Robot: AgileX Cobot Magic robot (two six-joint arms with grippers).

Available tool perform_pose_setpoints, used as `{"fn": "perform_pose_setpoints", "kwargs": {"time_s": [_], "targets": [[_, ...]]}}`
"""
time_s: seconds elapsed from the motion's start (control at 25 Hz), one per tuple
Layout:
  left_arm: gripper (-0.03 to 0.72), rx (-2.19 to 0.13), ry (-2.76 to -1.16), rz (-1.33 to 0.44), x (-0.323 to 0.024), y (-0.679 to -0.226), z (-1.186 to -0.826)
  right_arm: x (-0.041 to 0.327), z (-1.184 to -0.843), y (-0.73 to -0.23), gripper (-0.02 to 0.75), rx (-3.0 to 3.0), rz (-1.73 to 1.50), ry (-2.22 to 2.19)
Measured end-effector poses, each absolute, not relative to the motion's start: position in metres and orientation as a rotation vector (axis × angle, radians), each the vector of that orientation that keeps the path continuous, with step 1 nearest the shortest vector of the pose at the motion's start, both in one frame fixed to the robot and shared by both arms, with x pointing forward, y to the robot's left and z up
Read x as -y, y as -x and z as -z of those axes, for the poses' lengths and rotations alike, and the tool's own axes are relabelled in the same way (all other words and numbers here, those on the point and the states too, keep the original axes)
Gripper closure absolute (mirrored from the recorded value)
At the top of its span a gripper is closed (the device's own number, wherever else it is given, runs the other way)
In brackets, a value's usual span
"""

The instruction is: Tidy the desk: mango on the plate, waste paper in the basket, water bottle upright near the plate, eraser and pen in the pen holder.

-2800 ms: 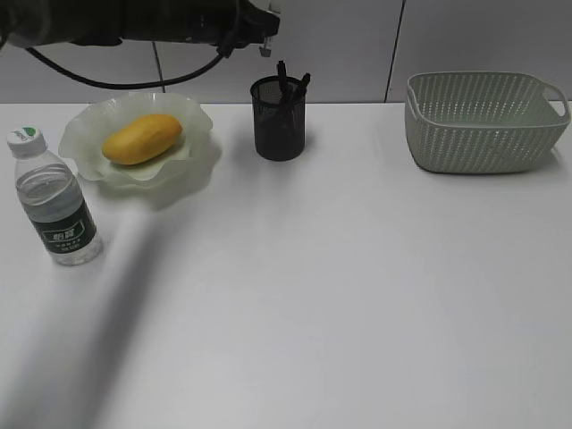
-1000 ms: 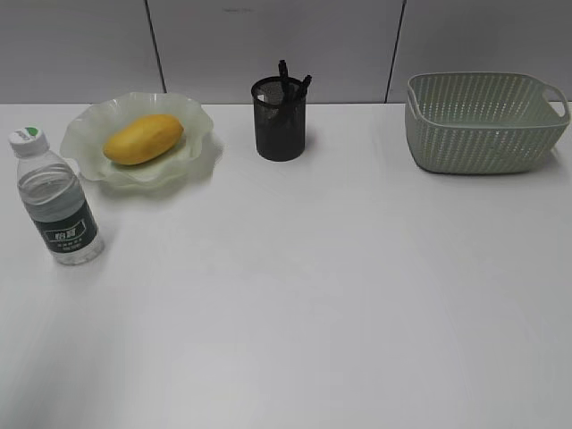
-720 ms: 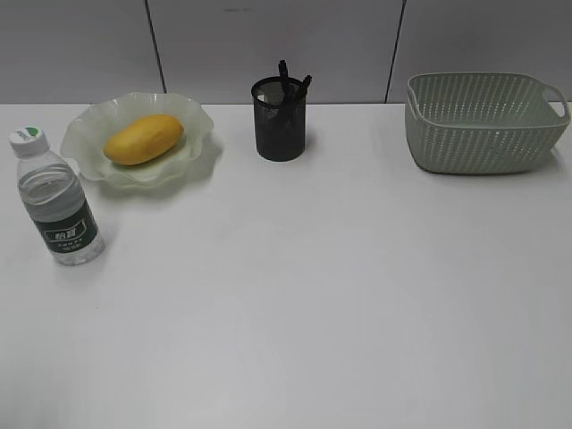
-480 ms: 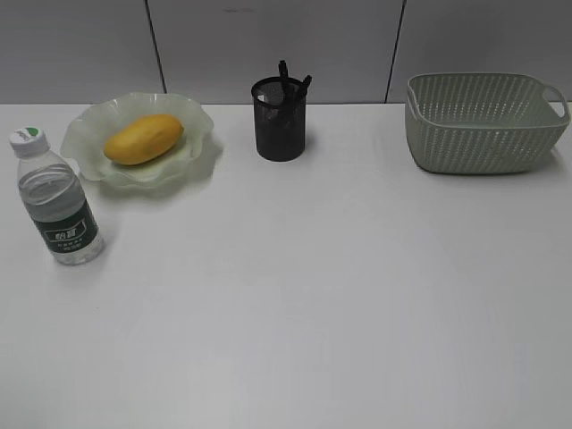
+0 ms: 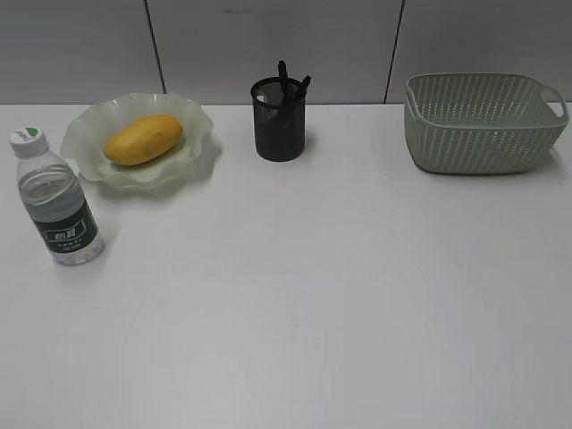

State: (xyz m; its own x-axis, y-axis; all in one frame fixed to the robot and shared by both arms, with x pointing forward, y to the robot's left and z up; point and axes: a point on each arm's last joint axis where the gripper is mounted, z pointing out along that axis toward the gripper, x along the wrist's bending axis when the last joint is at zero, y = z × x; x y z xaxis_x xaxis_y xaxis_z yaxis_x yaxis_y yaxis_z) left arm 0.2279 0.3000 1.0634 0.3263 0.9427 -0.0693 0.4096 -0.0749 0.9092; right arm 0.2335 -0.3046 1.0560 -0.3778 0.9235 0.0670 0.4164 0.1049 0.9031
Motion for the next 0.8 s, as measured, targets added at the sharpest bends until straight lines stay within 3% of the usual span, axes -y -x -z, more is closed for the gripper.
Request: {"fn": "perform_pose_setpoints", "kwargs": {"time_s": [0.2, 0.44, 0.8], "targets": [[0.452, -1.276, -1.629, -0.730, -0.2984, -0.2275, -1.0634, 0.3025, -1.0560, -0.2325, 0.390, -1.810, -1.228, -1.359], [0.452, -1.488, -1.492, -0.876, -0.2959, -0.2284, -1.0632, 0.3001, -1.0560, -0.2320, 0.390, -1.576, -1.098, -1.540], [0.452, -1.500, -1.484, -0.884, -0.2958, -0.2284, -1.0632, 0.2991, -1.0560, -0.2319, 0.390, -1.525, -1.074, -1.578]]}}
